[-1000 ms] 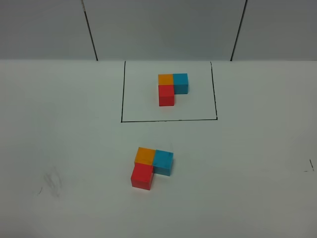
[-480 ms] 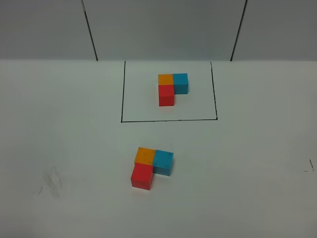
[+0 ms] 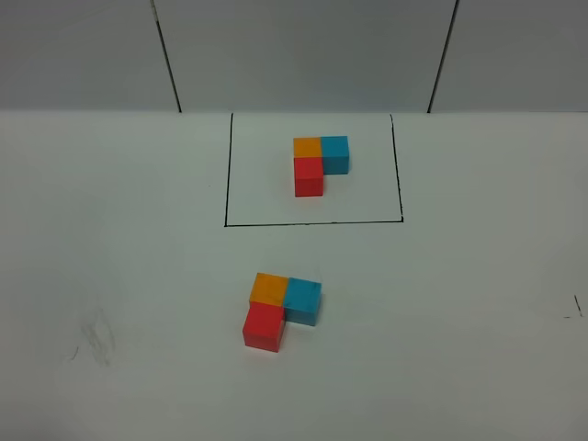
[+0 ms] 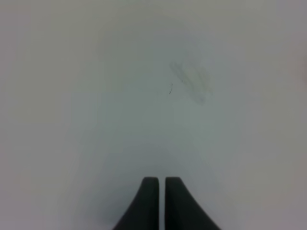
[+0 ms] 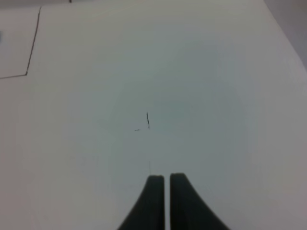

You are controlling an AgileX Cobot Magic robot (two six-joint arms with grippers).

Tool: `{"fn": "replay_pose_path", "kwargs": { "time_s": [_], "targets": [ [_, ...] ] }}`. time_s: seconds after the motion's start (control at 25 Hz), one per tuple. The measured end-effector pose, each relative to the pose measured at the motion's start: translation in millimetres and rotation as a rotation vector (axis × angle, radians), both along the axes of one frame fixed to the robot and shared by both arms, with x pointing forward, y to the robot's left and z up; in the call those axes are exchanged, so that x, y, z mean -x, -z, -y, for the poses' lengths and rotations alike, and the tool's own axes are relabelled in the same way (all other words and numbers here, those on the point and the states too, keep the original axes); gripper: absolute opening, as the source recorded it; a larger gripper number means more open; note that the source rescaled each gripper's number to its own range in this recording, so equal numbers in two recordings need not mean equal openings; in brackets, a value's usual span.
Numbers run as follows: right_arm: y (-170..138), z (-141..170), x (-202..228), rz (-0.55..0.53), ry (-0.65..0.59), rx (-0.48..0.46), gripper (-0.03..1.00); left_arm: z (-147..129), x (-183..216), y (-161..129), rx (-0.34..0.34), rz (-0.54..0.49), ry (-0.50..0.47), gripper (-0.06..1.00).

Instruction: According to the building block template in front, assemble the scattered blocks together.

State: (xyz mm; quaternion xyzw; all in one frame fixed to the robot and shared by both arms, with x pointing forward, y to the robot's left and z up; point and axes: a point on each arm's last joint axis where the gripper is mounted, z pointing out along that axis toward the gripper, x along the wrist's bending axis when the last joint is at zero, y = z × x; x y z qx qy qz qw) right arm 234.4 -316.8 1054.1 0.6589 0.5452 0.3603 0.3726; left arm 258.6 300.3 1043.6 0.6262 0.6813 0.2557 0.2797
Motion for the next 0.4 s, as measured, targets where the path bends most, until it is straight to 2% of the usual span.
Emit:
{"fn": "replay_pose_path", "kwargs": {
  "time_s": [0.4],
  "targets": [
    [0.0, 0.0, 0.0, 0.0, 0.0, 0.0, 0.0, 0.0, 0.0, 0.0, 0.0, 0.0, 0.0, 0.01]
  ]
}}
